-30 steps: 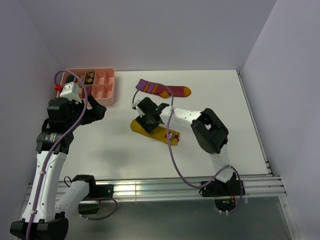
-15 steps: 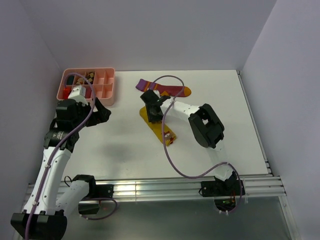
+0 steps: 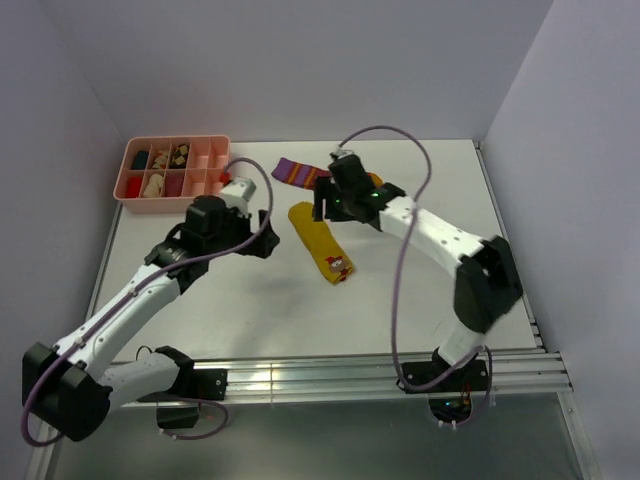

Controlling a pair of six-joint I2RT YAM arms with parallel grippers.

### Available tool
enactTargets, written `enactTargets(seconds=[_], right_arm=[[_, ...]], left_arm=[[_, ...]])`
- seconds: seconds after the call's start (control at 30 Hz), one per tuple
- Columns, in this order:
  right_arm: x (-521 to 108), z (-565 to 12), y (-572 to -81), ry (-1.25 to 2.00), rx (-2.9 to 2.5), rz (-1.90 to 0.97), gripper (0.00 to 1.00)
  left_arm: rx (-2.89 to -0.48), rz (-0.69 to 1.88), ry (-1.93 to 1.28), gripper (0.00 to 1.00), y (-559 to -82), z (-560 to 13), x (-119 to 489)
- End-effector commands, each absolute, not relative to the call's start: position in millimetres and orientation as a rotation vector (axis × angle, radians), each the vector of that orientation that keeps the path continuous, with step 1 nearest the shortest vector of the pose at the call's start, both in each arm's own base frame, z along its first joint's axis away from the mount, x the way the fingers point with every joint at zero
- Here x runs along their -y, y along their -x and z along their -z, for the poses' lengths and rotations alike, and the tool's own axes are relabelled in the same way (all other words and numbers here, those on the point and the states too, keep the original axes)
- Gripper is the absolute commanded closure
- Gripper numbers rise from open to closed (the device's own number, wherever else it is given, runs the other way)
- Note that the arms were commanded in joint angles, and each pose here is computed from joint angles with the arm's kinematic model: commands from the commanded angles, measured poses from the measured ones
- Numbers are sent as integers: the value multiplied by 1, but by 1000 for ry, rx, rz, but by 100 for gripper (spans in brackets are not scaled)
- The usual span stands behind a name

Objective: Roll the socks
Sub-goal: Move the sock to the center of the board, then roll the sock at the center of the board.

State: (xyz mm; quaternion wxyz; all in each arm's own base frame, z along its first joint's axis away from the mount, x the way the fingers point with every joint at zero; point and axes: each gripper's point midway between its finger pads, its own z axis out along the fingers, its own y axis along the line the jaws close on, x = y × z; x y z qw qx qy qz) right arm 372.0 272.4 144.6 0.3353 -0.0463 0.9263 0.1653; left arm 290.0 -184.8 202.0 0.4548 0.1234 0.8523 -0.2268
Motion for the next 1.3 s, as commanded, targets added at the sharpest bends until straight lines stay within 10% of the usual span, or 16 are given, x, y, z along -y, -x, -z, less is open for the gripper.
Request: enactTargets(seconds=[0.0,0.3,1.27], right_arm=[[-225,-185,-369,-25,-2271,-439,25],[-84,-205,-318,-387,-2035,-245,0],[-26,-196,-262,-601,-1964,-154,1]], left_arm=[[-2003,460,-505,7,-299,-199,216],[-1989,354,-864,14,-272,-137,324],[-1907,35,-1235,47,-277,-18,390]])
